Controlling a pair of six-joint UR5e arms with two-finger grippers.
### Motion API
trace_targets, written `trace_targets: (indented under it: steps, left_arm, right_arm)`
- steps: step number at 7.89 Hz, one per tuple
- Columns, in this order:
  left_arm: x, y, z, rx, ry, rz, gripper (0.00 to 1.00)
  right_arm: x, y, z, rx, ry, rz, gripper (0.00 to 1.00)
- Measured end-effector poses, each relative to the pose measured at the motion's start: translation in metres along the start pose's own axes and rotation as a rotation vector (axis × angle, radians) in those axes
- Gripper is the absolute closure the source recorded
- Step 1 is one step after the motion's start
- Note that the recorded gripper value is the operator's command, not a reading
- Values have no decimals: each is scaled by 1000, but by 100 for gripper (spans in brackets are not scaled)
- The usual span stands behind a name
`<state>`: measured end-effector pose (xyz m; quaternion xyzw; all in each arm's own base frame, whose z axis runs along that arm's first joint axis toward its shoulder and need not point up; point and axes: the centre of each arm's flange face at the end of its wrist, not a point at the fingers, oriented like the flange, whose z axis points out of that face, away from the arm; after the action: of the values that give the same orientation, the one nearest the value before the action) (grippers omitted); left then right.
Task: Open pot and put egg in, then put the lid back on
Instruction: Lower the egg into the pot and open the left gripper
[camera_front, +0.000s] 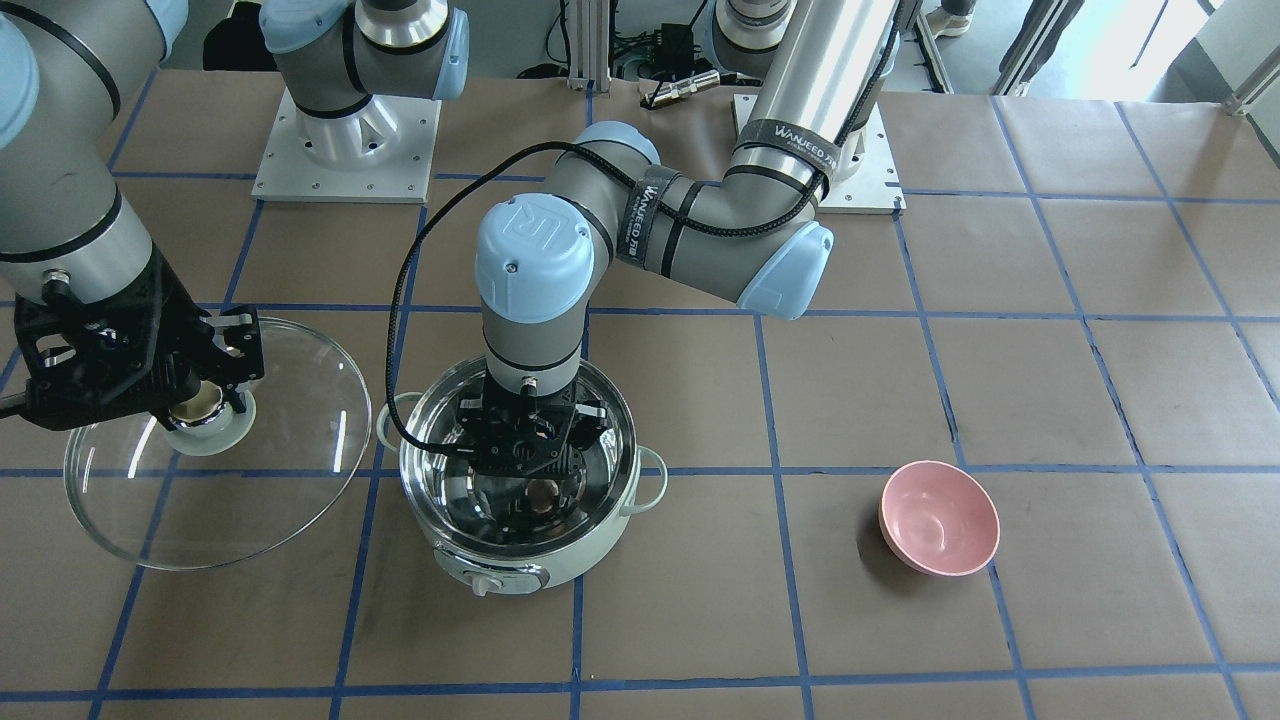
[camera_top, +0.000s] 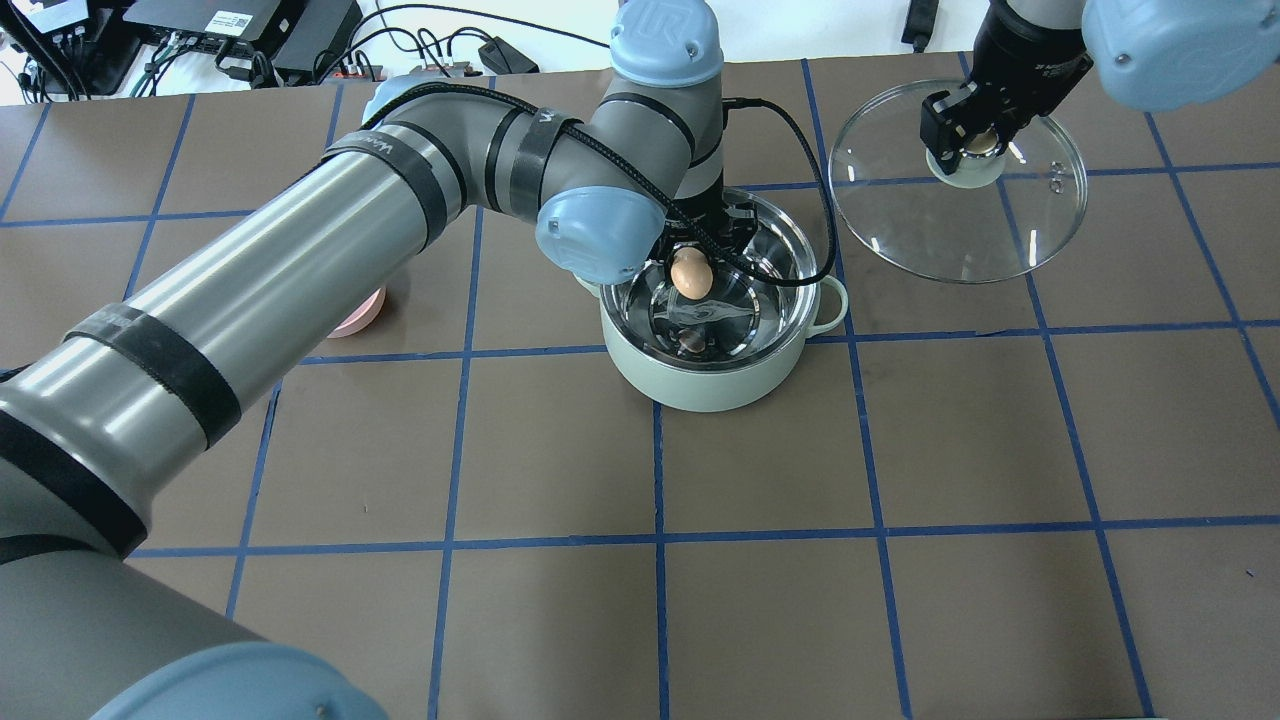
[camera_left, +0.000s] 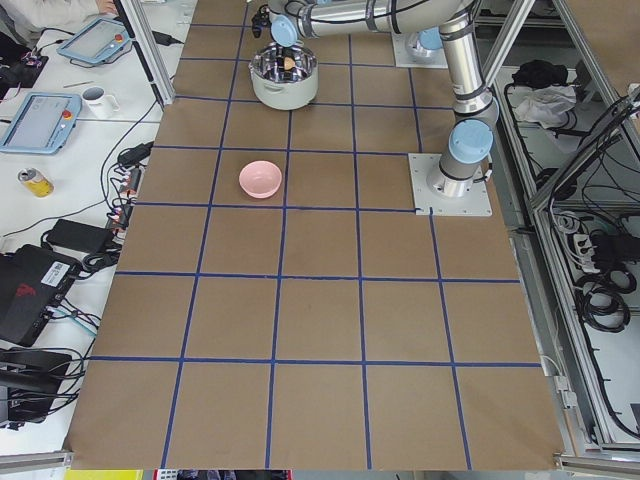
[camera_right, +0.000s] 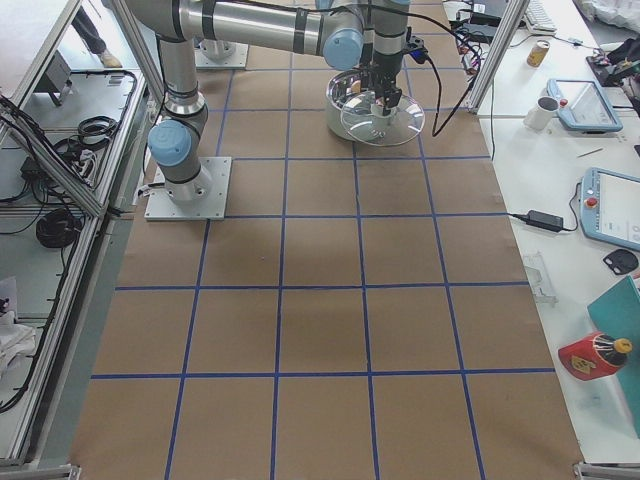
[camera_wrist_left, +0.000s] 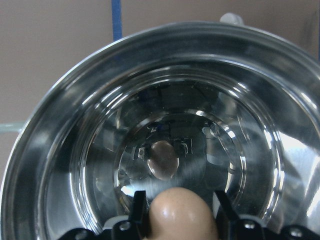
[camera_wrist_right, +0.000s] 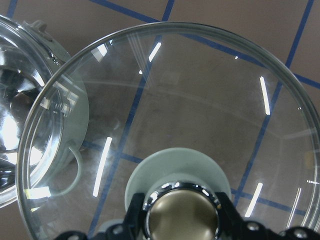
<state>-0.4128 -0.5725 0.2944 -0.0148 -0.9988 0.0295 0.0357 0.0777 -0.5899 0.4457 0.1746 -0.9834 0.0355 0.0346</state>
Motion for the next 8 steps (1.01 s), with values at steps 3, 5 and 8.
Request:
trace_targets:
  steps: [3, 5, 8]
  left_arm:
    - [3, -2, 25, -21, -8, -2, 100]
    - [3, -3, 38, -25, -10, -2, 100]
    - [5, -2, 47, -36, -14, -1, 100]
  right_arm:
    - [0, 0, 0, 0, 1, -38, 100]
    - [0, 0, 1, -3, 0, -40, 100]
    - [0, 1, 1, -5, 0, -42, 100]
